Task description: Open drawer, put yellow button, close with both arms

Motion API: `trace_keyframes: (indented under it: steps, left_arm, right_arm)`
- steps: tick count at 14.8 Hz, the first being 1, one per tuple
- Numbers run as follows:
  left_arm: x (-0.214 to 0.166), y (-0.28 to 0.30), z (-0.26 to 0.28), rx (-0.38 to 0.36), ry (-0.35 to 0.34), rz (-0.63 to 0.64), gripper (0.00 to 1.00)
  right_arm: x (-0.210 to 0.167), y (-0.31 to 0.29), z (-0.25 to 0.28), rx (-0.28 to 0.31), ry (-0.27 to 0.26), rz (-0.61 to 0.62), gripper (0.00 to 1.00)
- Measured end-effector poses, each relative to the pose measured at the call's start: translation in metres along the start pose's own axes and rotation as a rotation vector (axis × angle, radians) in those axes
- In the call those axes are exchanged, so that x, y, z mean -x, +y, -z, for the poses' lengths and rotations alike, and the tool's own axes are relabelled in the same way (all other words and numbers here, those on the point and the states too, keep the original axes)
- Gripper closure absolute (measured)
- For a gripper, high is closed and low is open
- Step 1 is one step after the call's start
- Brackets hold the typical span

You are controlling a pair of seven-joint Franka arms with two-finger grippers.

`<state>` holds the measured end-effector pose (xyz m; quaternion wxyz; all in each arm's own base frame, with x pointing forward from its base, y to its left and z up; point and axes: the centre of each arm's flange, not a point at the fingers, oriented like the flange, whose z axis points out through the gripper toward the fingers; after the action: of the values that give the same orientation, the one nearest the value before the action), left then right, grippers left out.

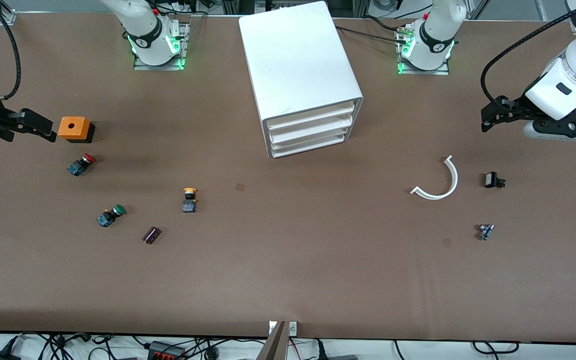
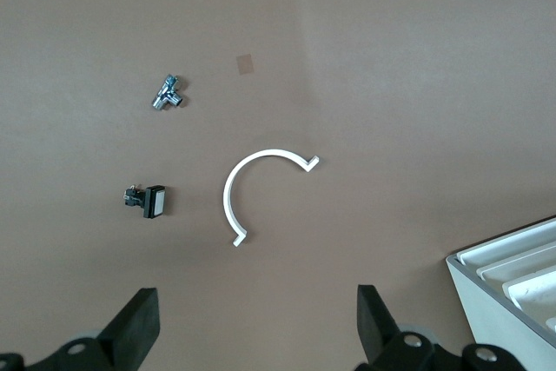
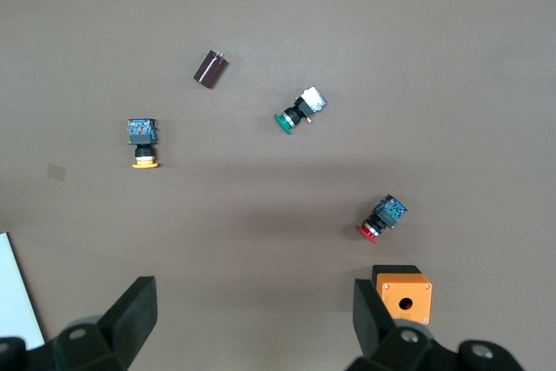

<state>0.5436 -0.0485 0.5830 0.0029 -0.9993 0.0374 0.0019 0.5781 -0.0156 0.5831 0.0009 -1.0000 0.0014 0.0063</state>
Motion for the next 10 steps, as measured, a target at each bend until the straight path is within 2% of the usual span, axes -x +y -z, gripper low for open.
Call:
trace_keyframes:
  steps: [10]
  left_arm:
    - [0.0018,0.0021,-0.0012,0.000,-0.016,-0.004,0.00]
  right_arm:
    - [0.0004,0.0016,0.0000,0.022,-0.001,0.010,0.00]
